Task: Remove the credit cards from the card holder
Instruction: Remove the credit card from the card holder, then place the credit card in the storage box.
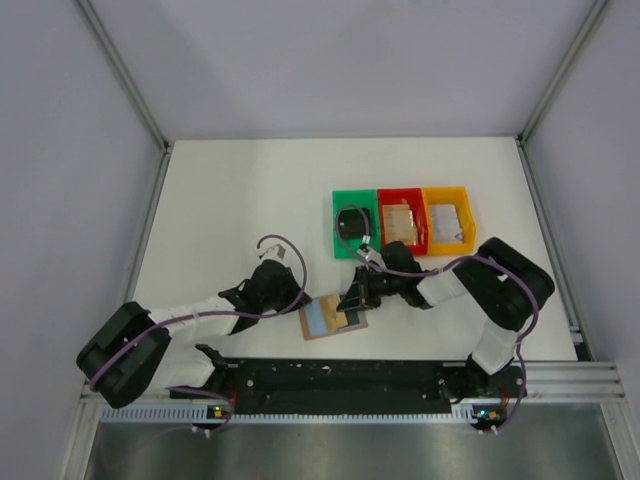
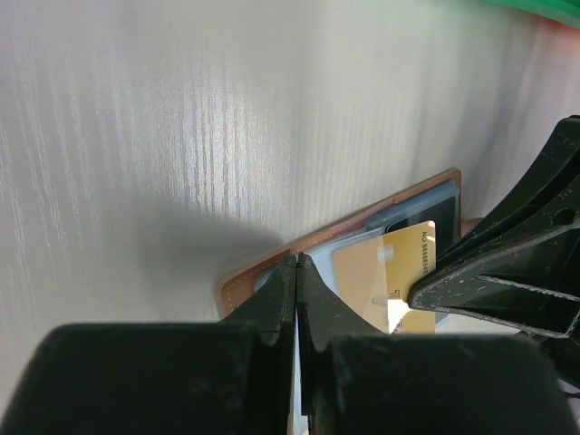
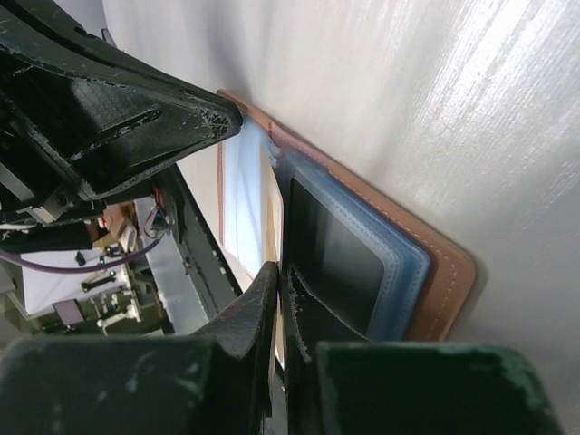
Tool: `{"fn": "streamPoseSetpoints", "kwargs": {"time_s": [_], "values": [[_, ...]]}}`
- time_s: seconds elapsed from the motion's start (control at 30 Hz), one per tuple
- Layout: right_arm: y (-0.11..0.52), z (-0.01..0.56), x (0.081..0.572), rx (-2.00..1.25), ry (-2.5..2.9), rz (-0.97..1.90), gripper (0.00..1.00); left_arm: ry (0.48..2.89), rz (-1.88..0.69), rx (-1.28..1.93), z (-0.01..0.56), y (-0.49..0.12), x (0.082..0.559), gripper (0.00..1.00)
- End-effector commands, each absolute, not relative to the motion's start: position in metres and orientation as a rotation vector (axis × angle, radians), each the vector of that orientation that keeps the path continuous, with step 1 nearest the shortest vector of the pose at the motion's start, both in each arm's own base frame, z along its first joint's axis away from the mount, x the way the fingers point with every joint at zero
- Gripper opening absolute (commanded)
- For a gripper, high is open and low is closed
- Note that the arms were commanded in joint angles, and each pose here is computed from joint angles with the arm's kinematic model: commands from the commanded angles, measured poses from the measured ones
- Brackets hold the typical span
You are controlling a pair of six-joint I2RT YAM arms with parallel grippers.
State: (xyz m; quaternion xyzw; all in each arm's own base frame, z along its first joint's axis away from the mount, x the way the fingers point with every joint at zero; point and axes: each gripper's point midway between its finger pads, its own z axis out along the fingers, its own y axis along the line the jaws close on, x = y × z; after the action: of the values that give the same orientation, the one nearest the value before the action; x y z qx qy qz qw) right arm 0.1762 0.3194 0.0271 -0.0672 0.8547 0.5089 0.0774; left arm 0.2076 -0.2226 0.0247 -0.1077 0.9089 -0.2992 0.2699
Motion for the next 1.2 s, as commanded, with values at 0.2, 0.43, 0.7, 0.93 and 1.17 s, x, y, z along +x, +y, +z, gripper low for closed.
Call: {"fn": "streamPoseSetpoints", "kwargs": {"time_s": [0.2,0.43,0.7,0.93,1.17], "values": [[0.295,0.035,0.194,-0.227,2.533,1.375,0.00,2.453,-0.759,-0.279,0.022,-0.212,0.205,0.00],[0.262,0.057,0.202,-0.299,2.545,1.120,0.00,2.435,-0.753,-0.263,0.026,-0.211,0.207,0.00],[0.250,0.082,0.214,-0.331,2.526,0.980,0.00,2.360,-0.868,-0.168,0.056,-0.226,0.209,0.06],[0.228,0.122,0.238,-0.520,2.441,0.710,0.00,2.243,-0.965,-0.045,0.108,-0.233,0.206,0.44],[0.200,0.186,0.265,-0.827,2.278,0.400,0.00,2.149,-0.644,-0.053,0.173,-0.175,0.220,0.94]]}}
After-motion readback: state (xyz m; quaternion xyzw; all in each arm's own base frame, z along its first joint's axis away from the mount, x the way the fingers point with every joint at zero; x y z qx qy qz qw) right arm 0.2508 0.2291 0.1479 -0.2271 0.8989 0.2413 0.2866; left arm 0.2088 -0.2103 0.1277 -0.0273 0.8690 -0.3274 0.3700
